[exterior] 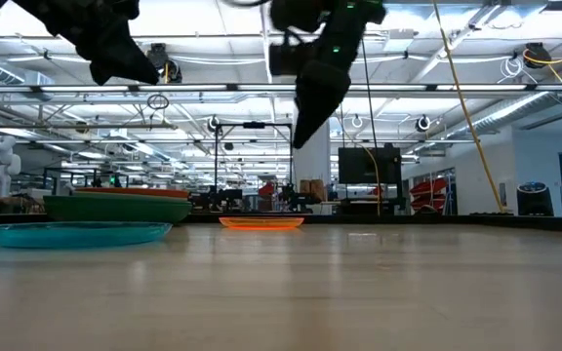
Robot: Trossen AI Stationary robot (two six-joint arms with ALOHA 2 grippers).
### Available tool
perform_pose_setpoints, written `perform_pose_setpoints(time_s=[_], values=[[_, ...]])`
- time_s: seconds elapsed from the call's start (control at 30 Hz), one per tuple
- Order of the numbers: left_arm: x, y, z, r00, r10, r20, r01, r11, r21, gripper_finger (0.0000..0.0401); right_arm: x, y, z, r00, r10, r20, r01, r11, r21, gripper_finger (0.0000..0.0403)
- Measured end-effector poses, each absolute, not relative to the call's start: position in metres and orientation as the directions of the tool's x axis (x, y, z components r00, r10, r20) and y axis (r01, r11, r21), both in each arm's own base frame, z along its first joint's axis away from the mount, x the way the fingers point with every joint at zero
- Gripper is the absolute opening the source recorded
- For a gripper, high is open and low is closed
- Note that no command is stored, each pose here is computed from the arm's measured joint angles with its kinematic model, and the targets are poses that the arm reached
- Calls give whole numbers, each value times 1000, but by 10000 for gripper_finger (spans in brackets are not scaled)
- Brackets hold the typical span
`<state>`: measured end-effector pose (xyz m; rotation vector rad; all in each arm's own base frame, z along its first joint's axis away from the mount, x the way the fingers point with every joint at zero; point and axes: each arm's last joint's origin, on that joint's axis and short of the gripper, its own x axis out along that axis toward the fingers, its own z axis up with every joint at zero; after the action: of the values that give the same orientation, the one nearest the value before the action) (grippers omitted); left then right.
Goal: Stack plastic plates
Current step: Stack the orange plate on top of the light green plate
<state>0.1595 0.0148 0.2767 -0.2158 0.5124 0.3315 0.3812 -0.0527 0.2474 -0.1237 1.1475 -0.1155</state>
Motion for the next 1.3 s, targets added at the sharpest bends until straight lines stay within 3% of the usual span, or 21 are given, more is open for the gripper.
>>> perform_pose_setpoints(time_s=[0.17,0.37,0.67,0.83,1.07,1.3], values=[[172,13,275,832,246,-498,-348,930,-122,77,346,-56,263,662,-206,-721,87,976,-198,154],[194,15,267,835,247,-491,-339,935,-106,77,308,-54,289,846,-242,-475,140,961,-240,154],[234,16,257,874,249,-417,-324,939,-118,77,261,-38,290,935,-223,-275,129,937,-324,154],[261,18,256,889,252,-382,-320,939,-126,77,237,-32,295,981,-137,-137,81,933,-350,154],[299,22,254,810,331,-484,-386,922,-15,77,219,-30,292,983,-129,-132,71,925,-373,154],[334,30,243,653,390,-649,-334,918,215,77,212,-29,289,975,-128,-182,50,924,-380,154]])
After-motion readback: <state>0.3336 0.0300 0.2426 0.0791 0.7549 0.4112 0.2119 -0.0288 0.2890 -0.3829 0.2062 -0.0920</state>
